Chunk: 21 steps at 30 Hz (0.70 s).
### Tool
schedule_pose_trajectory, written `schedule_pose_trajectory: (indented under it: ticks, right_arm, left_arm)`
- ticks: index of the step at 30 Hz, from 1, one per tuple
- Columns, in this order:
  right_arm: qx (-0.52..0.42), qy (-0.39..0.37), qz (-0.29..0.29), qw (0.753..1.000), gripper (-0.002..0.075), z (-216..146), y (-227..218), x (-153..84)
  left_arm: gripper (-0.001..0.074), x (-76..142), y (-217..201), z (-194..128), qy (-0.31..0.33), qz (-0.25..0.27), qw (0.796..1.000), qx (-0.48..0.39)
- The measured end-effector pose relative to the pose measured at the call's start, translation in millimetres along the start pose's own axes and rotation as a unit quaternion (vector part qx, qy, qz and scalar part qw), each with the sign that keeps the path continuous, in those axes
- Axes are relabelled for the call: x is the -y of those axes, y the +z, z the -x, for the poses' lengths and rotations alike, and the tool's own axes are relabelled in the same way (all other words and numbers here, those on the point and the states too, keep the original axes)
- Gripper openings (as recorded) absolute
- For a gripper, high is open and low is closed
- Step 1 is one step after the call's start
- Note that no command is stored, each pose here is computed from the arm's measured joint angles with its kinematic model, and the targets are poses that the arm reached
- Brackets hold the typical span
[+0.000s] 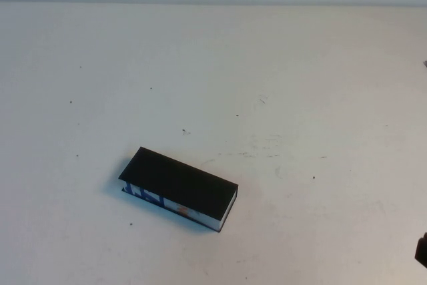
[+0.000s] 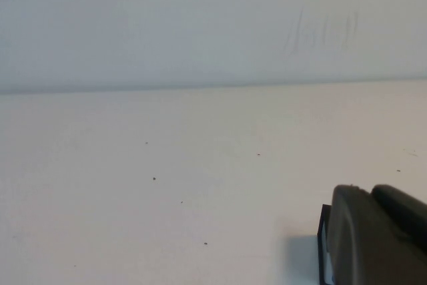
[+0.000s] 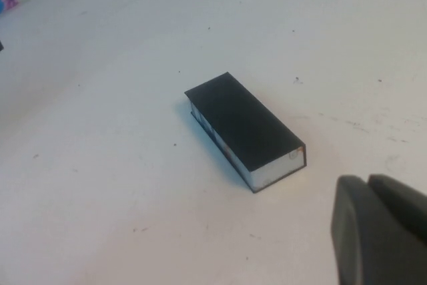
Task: Return glasses to glasses case
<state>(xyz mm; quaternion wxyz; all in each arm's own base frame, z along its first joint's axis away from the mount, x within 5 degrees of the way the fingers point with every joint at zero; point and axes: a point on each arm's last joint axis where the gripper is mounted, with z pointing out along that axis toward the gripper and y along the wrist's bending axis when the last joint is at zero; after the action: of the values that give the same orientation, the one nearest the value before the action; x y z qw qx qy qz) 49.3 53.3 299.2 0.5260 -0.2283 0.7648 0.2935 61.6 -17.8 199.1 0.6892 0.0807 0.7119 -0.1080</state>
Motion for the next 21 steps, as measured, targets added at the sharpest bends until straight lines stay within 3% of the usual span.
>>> schedule_pose_trajectory:
  ticks: [5, 10, 14, 21]
  right_arm:
    - [-0.015, -0.003, -0.001, 1.0, -0.0011, -3, 0, 0]
    - [0.002, -0.052, -0.037, 0.998, -0.0011, -2, 1, 7]
    - [0.074, -0.047, -0.128, 0.988, -0.0011, -8, 9, 27]
    - [0.172, -0.014, -0.328, 0.929, -0.0011, -61, 1, 64]
  left_arm:
    - [-0.0001, 0, 0, 0, 0.0, 0.0, 1.0, 0.0]
    - [-0.0001, 0, 0, 0, 0.0, 0.0, 1.0, 0.0]
    - [-0.0001, 0, 0, 0, 0.0, 0.0, 1.0, 0.0]
    - [-0.0001, 0, 0, 0, 0.0, 0.0, 1.0, 0.0]
